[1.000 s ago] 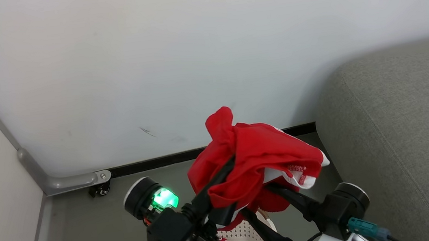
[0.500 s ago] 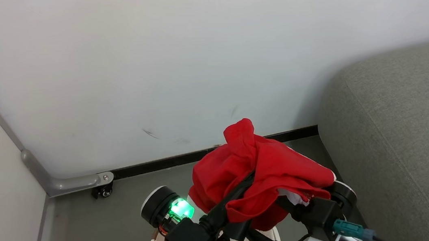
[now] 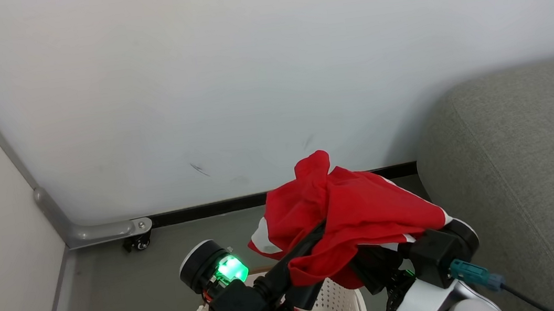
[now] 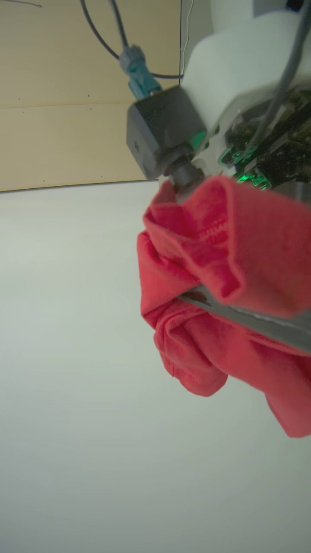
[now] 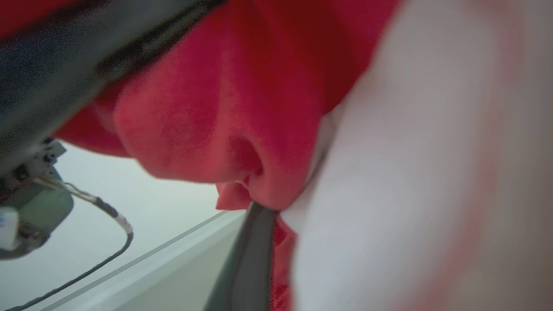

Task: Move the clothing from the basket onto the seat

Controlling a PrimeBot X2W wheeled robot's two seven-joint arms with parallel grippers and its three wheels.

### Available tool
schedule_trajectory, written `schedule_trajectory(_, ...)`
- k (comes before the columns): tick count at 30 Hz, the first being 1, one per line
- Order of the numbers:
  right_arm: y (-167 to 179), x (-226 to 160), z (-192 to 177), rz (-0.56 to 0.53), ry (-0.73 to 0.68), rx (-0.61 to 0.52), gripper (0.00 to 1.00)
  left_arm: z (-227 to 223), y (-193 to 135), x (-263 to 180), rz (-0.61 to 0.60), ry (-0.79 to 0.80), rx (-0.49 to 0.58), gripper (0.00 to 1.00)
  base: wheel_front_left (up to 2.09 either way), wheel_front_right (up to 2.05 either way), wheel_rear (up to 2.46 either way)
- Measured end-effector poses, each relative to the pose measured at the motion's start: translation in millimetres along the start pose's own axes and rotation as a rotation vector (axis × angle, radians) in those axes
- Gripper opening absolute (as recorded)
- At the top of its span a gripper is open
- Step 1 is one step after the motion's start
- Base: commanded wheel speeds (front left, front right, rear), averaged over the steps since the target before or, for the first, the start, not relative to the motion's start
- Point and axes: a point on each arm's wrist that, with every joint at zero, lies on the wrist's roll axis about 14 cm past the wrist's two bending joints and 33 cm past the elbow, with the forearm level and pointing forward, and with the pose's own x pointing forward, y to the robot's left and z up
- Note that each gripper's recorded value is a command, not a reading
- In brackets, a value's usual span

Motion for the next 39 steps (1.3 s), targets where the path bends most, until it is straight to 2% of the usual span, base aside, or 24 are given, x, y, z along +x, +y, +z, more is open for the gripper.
schedule_trajectory(24, -23.7, -4.1, 4.5, -0.093, -0.028, 0.089, 0.0, -8.9, 35.9, -8.5, 0.112, 0.028, 0.013, 0.0, 0.0, 0.0, 0.0)
schedule_trajectory(34, -30.8, -4.1, 11.6, -0.117, -0.055, 0.116, 0.0, -15.8, 38.7, -10.9, 0.123, 0.05, 0.012, 0.0, 0.0, 0.0, 0.0)
schedule_trajectory(36, -31.4, -4.0, 12.6, -0.119, -0.058, 0.115, 0.0, -17.0, 38.5, -11.1, 0.123, 0.054, 0.011, 0.49, 0.0, 0.0, 0.0)
schedule_trajectory(37, -31.8, -4.0, 13.0, -0.12, -0.059, 0.115, 0.0, -17.8, 38.5, -11.4, 0.123, 0.056, 0.01, 0.79, 0.0, 0.0, 0.0)
schedule_trajectory(38, -32.3, -4.1, 13.3, -0.121, -0.06, 0.114, 0.0, -18.7, 38.2, -11.7, 0.123, 0.059, 0.01, 1.0, 0.0, 0.0, 0.0)
schedule_trajectory(39, -32.8, -4.0, 13.4, -0.122, -0.061, 0.114, 0.0, -19.7, 38.2, -12.1, 0.123, 0.063, 0.009, 1.0, 0.0, 0.0, 0.0)
